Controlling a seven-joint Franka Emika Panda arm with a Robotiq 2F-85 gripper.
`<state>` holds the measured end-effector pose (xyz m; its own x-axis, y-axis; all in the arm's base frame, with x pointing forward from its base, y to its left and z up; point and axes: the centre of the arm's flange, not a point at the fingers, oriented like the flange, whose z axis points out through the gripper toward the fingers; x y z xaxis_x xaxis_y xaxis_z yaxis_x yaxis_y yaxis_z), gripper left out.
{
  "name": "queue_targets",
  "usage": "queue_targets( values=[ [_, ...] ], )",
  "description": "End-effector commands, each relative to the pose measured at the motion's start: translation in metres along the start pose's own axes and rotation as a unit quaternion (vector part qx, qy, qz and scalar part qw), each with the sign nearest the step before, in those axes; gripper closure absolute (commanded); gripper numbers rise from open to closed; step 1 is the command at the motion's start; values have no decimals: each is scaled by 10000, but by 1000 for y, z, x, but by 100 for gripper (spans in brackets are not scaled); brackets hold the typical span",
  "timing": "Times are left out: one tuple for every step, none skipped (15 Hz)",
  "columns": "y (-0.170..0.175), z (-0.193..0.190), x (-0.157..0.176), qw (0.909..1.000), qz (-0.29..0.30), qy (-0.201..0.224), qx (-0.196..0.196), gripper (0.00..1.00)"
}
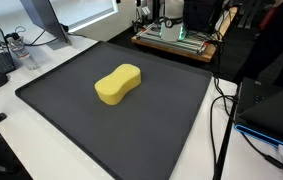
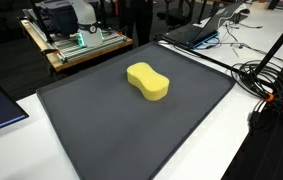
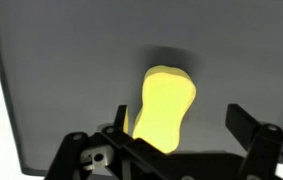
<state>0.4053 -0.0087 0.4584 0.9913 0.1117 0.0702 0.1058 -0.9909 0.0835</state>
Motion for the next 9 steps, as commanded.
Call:
queue_targets(
  values=[
    [-42, 7, 41, 9984, -524, -190, -101, 0],
    [-53, 10, 49, 9975, -633, -250, -179, 0],
    [-61, 13, 57, 9967, -703, -310, -258, 0],
    [-69, 16, 65, 9957, -753, -404, -343, 0],
    [-75, 18, 71, 9946, -844, -488, -348, 0],
    [-80, 22, 76, 9924, -1037, -523, -401, 0],
    [-74, 22, 52, 9953, -862, -341, -275, 0],
    [-78, 25, 59, 9944, -930, -395, -307, 0],
    [-80, 28, 64, 9939, -962, -427, -315, 0]
  ],
)
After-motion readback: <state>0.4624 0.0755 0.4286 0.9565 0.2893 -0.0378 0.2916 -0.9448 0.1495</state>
